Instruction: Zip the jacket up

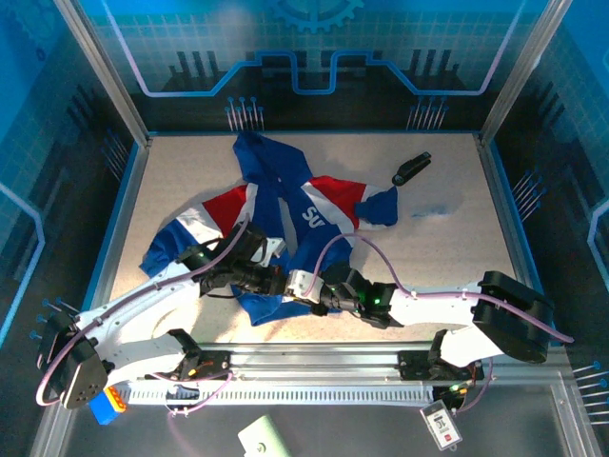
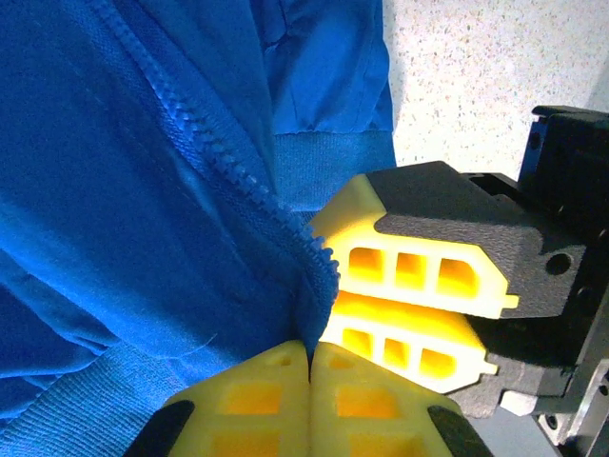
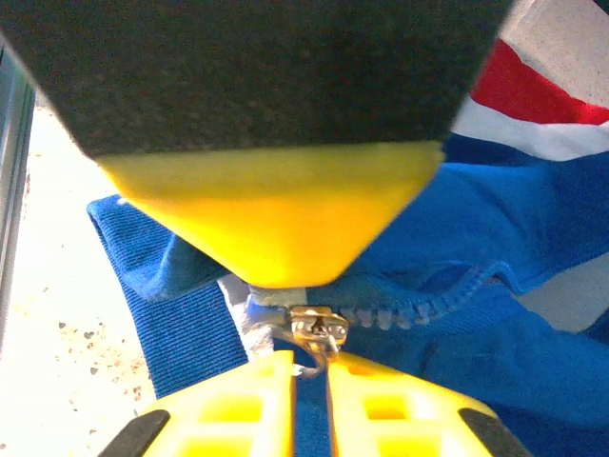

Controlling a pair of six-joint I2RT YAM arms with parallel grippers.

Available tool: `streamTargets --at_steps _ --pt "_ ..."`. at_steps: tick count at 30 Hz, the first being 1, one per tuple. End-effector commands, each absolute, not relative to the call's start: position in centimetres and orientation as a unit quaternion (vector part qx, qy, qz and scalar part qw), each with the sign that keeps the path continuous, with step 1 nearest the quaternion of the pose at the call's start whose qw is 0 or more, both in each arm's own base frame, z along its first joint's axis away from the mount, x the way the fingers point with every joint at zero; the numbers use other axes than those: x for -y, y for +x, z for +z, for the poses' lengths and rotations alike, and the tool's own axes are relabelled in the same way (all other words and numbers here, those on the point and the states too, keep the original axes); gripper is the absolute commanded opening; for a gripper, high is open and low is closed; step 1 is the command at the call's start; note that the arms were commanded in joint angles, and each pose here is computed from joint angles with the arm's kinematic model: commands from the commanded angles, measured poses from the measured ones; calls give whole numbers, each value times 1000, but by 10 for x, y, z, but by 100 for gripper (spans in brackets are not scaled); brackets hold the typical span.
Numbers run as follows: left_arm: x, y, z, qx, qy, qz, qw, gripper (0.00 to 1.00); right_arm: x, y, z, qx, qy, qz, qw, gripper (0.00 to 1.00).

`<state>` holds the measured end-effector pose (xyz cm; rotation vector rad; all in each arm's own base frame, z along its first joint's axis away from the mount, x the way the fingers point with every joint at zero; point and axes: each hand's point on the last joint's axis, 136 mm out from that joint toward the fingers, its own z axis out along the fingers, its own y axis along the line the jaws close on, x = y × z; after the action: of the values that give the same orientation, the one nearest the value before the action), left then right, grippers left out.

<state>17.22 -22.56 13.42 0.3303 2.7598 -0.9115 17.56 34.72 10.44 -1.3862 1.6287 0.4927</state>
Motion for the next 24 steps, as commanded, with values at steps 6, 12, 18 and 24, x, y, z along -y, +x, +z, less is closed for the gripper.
streamTargets --at_steps 6,12,18,24 --pt "227 172 143 -934 126 -320 101 0 -347 175 115 -655 -558 199 469 8" --pt "225 172 142 -934 123 -319 100 0 -349 175 121 -655 -554 203 472 12" --pt "225 172 143 -935 113 -321 99 0 -348 174 120 -660 -546 211 471 39" --pt "226 173 147 -934 112 -325 102 0 -354 176 117 -663 -546 211 467 39"
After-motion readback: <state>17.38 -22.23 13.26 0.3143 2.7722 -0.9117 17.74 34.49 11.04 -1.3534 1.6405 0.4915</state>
